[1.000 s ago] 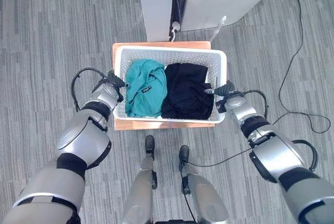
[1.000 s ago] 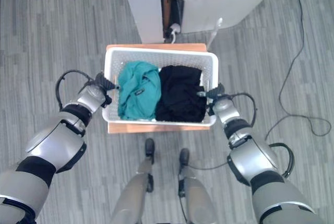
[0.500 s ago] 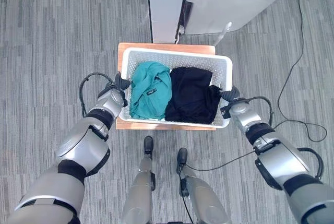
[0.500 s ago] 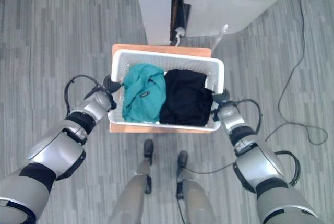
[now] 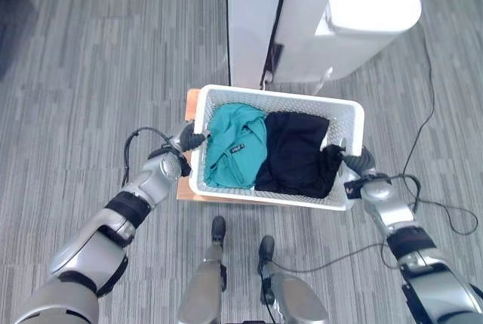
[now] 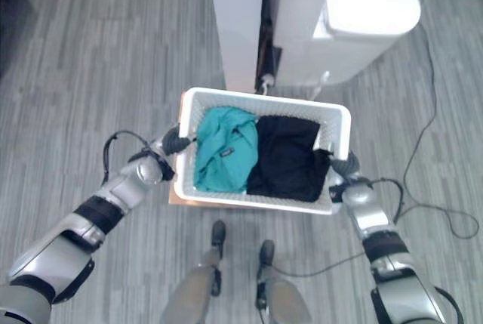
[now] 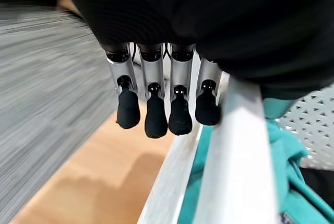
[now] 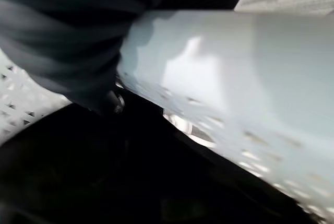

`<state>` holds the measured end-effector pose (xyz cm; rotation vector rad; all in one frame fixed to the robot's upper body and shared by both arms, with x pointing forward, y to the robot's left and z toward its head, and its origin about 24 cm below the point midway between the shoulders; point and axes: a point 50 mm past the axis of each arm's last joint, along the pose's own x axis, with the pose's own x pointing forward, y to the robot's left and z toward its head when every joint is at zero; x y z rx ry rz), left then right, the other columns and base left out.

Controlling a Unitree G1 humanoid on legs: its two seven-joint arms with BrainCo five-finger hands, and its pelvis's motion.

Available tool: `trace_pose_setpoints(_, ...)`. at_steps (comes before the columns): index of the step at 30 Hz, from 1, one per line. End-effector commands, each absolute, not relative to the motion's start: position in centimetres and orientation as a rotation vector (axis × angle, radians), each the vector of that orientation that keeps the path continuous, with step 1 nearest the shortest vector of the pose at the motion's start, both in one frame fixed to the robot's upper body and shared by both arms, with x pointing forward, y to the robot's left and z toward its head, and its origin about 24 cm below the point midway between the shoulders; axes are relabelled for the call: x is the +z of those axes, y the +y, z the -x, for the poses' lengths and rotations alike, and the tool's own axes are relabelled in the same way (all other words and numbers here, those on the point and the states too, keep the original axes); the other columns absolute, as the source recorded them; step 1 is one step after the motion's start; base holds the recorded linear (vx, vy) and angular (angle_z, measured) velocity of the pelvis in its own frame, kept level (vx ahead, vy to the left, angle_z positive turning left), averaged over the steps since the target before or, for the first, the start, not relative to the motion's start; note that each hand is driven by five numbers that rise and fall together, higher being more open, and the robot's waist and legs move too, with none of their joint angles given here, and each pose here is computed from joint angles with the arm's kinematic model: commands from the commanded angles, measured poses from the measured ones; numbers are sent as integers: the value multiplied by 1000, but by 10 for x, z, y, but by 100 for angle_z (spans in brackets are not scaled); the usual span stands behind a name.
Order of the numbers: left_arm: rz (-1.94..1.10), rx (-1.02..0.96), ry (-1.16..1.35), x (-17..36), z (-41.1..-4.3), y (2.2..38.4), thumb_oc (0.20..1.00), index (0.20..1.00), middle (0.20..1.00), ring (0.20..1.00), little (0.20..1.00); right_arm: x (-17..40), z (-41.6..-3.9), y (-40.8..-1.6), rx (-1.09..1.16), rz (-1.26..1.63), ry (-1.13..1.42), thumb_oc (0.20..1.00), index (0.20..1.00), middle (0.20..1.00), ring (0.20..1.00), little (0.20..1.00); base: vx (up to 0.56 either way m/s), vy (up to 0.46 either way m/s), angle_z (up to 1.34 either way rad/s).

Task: Grab the laundry basket,head to the washer,open it,put in the laundry and shut it.

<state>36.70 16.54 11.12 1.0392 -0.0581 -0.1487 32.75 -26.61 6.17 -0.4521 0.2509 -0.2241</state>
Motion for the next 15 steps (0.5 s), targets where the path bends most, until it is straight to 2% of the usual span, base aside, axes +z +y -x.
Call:
trace_pose_setpoints(1, -1006, -72, -27, 121, -373, 190, 200, 200, 200, 200, 200, 84, -312, -310, -278, 544, 211, 200, 200, 200, 200, 200, -21, -67, -3)
trace_pose_setpoints(8, -952, -98, -96, 134, -375, 178, 200, 200, 200, 200, 200, 81, -288, -331, -301, 568, 235, 200, 200, 200, 200, 200, -129, -7, 17)
trace_pose_setpoints(15, -896, -141, -78, 128, -373, 169, 200, 200, 200, 200, 200, 84, -291, -317, -197, 550, 225, 200, 200, 200, 200, 200, -193, 259, -36)
